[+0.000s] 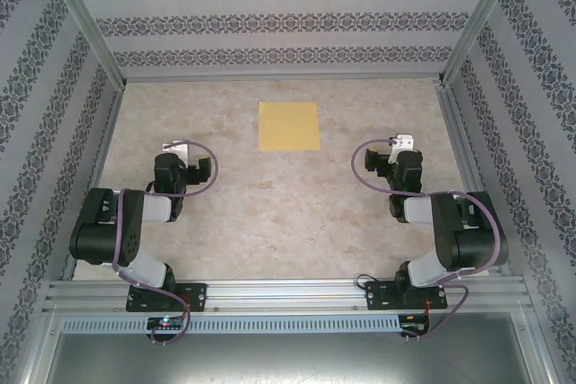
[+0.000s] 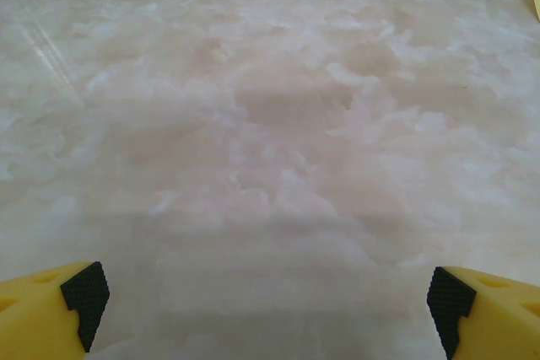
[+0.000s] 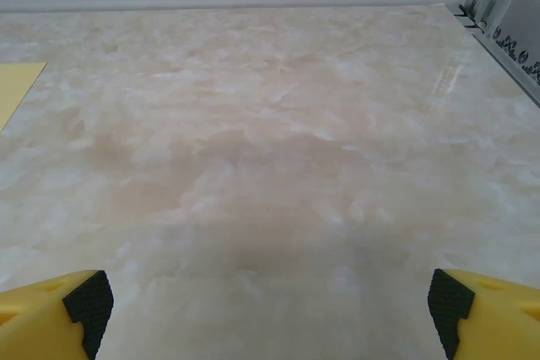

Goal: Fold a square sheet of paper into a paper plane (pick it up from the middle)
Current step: Move the square sheet of paper to the center of the table.

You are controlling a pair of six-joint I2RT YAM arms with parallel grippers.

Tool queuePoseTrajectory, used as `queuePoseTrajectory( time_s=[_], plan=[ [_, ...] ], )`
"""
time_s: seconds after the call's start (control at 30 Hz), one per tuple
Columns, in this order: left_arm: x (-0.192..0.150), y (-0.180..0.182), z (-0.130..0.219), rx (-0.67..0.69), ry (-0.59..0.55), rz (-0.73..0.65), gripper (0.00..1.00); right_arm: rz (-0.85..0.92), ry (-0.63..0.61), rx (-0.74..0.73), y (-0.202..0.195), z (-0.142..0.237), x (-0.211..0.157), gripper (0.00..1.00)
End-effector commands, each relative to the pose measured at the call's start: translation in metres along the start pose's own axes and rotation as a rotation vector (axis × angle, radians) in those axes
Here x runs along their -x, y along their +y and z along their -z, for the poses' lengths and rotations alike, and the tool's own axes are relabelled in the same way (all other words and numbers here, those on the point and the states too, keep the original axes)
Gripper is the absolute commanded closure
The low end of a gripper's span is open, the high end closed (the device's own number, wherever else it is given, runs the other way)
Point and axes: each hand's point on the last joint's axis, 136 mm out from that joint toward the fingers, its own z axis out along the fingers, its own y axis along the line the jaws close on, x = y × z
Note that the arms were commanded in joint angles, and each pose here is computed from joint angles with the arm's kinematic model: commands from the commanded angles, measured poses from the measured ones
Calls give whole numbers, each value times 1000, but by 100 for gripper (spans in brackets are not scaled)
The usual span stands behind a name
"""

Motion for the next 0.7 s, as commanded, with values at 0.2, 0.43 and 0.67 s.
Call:
queuePoseTrajectory(
  time_s=[0.2, 0.43, 0.67],
  plan=[
    [21, -2, 1, -15, -75, -17, 0, 0, -48, 30, 2, -1, 17, 2],
    [21, -2, 0, -18, -74, -16, 0, -1, -50, 34, 3, -1, 17, 2],
    [30, -1, 6, -10, -80, -15, 0, -10, -86, -9, -4, 12, 33, 2]
  ],
)
